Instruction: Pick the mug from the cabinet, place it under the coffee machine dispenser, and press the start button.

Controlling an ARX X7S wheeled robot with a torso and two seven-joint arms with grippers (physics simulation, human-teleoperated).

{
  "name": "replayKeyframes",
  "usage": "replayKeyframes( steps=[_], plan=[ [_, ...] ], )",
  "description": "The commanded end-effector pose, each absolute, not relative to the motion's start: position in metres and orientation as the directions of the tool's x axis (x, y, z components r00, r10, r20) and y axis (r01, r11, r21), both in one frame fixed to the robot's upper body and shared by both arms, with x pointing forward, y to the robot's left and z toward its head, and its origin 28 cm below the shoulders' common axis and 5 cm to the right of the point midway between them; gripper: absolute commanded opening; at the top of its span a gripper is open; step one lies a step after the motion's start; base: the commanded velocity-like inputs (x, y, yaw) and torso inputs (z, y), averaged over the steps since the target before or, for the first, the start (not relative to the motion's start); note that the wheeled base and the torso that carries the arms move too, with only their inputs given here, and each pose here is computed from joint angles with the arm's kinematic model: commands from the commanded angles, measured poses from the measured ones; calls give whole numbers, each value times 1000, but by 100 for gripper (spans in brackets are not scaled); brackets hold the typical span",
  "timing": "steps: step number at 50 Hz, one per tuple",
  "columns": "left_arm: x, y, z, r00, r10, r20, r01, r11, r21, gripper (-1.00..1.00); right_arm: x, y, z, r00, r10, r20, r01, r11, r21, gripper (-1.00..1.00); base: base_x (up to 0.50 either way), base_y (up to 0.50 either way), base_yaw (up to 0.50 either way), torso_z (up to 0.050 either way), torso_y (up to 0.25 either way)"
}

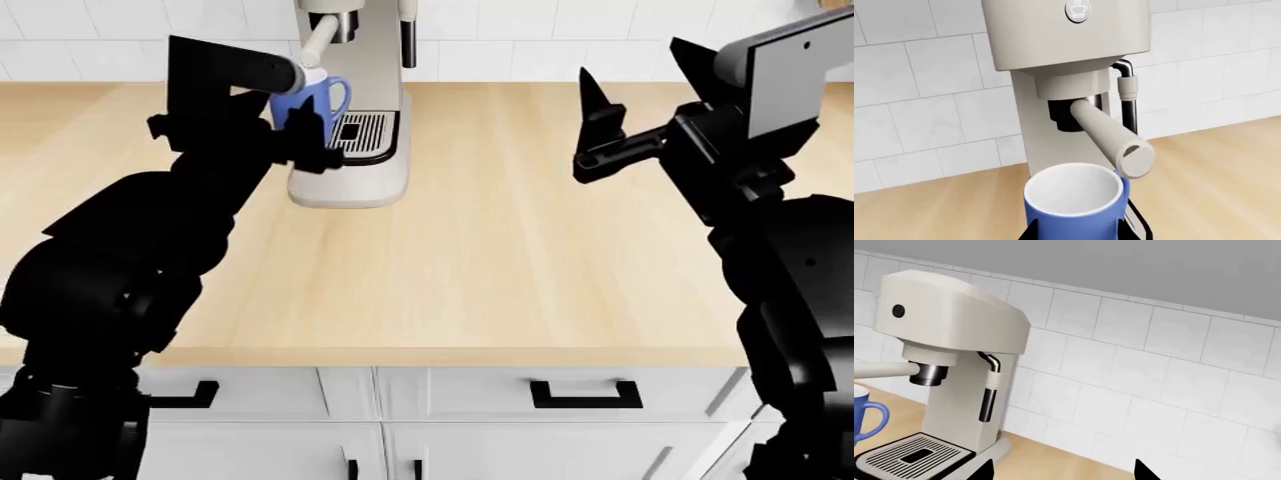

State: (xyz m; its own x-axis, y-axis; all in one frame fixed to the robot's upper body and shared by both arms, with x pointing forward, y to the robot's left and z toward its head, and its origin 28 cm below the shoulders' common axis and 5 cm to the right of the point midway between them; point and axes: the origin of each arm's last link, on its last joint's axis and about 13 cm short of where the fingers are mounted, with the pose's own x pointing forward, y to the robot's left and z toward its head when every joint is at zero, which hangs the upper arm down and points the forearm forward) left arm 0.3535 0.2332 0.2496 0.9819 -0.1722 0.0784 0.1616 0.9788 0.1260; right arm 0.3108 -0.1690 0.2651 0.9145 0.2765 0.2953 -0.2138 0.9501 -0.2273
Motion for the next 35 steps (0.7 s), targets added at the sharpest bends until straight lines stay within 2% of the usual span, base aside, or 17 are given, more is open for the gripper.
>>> replayKeyframes(
  steps=[1, 35],
  plan=[
    [364, 230, 253, 983, -164, 81, 153, 980, 126, -100, 310, -172, 264, 915, 270, 299, -208, 952, -223, 100, 0, 0, 0, 0, 0],
    [381, 222, 253, 980, -186, 73, 176, 976, 127, -100, 311, -174, 261, 915, 264, 304, -201, 954, -223, 100, 0, 0, 0, 0, 1]
  ],
)
